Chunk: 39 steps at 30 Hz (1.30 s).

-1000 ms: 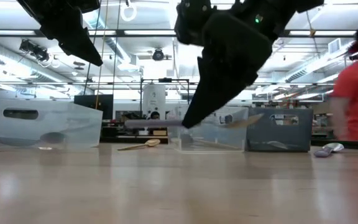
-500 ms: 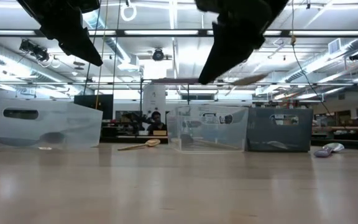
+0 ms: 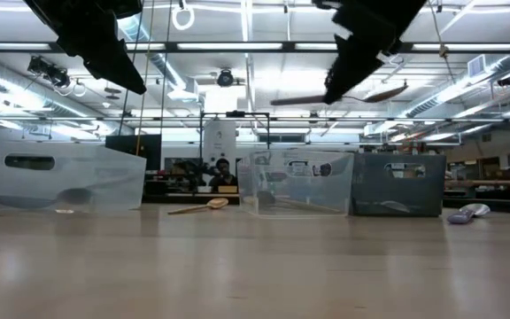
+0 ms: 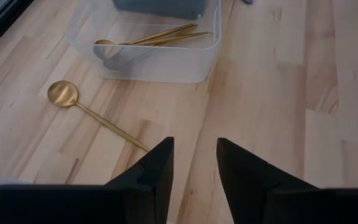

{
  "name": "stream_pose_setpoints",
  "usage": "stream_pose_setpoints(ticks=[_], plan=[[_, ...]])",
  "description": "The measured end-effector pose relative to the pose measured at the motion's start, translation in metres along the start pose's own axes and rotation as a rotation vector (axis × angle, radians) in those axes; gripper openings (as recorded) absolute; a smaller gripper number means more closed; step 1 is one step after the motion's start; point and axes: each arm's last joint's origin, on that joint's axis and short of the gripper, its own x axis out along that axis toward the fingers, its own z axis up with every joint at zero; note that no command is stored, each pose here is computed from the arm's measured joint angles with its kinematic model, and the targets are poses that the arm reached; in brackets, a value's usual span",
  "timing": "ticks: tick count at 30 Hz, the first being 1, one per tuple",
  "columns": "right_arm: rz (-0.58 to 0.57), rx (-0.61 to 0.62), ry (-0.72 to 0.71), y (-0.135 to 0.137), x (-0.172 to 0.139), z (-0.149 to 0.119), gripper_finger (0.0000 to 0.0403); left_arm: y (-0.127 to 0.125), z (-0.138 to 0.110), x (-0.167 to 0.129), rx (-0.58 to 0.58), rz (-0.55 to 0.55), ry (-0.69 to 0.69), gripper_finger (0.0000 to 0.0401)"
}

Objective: Sort silverware by color (type)
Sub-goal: Put the purple spoon into the black bin

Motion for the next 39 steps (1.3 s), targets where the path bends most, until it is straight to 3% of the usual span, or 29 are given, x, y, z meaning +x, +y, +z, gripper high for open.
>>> stream_pose_setpoints(ticks=[9,24,30,39], plan=[[-0.244,0.091,0.134,-0.033,0.007,-0.013,0.0053,0.0,0.0,0.0,0.001,0.001,0.002,0.013],[-0.408,0.105,0.274,-0.069,0.049,-0.037,0.0053,0.001,-0.001,0.0,0.0,0.006,0.012,0.013],[-0.353,0.149,0.288,-0.089,0.066,-0.046,0.0053,0.001,-0.001,0.0,0.0,0.006,0.012,0.013],[-0.129,0.311,0.235,-0.119,0.084,-0.055,0.0067,0.001,-0.001,0.0,0.0,0.006,0.012,0.013]])
